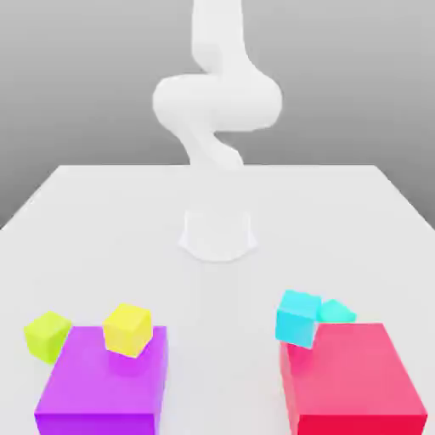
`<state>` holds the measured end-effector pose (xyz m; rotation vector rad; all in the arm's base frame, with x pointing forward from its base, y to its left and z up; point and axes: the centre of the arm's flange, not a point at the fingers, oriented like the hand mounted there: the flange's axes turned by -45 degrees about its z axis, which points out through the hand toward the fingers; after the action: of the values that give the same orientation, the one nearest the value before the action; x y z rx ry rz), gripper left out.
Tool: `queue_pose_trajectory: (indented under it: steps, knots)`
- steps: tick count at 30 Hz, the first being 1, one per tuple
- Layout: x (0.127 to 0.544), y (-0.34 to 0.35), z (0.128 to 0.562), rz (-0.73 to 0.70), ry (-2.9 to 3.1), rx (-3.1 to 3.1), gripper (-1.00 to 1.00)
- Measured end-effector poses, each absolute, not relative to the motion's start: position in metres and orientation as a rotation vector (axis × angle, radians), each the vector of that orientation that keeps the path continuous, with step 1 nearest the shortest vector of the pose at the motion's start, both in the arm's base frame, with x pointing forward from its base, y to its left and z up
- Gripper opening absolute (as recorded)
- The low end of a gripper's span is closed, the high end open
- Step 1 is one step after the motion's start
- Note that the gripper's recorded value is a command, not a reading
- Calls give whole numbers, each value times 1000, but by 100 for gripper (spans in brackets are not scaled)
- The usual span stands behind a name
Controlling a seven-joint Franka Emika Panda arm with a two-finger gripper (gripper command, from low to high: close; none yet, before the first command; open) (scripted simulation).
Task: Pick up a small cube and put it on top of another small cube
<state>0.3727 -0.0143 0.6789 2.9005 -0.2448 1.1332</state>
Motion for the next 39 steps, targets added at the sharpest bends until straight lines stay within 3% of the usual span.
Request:
queue_pose_trajectory:
  steps: [8, 15, 26, 33, 39]
  knots:
    - [432, -86, 563, 848, -945, 2792, 0]
    - [442, -161, 455, 615, -1501, 2579, 0]
    - [387, -259, 293, 259, -2290, 2034, 0]
    - [338, -278, 208, 31, -2693, 1602, 0]
    - [333, -280, 153, 4, -2745, 1536, 0]
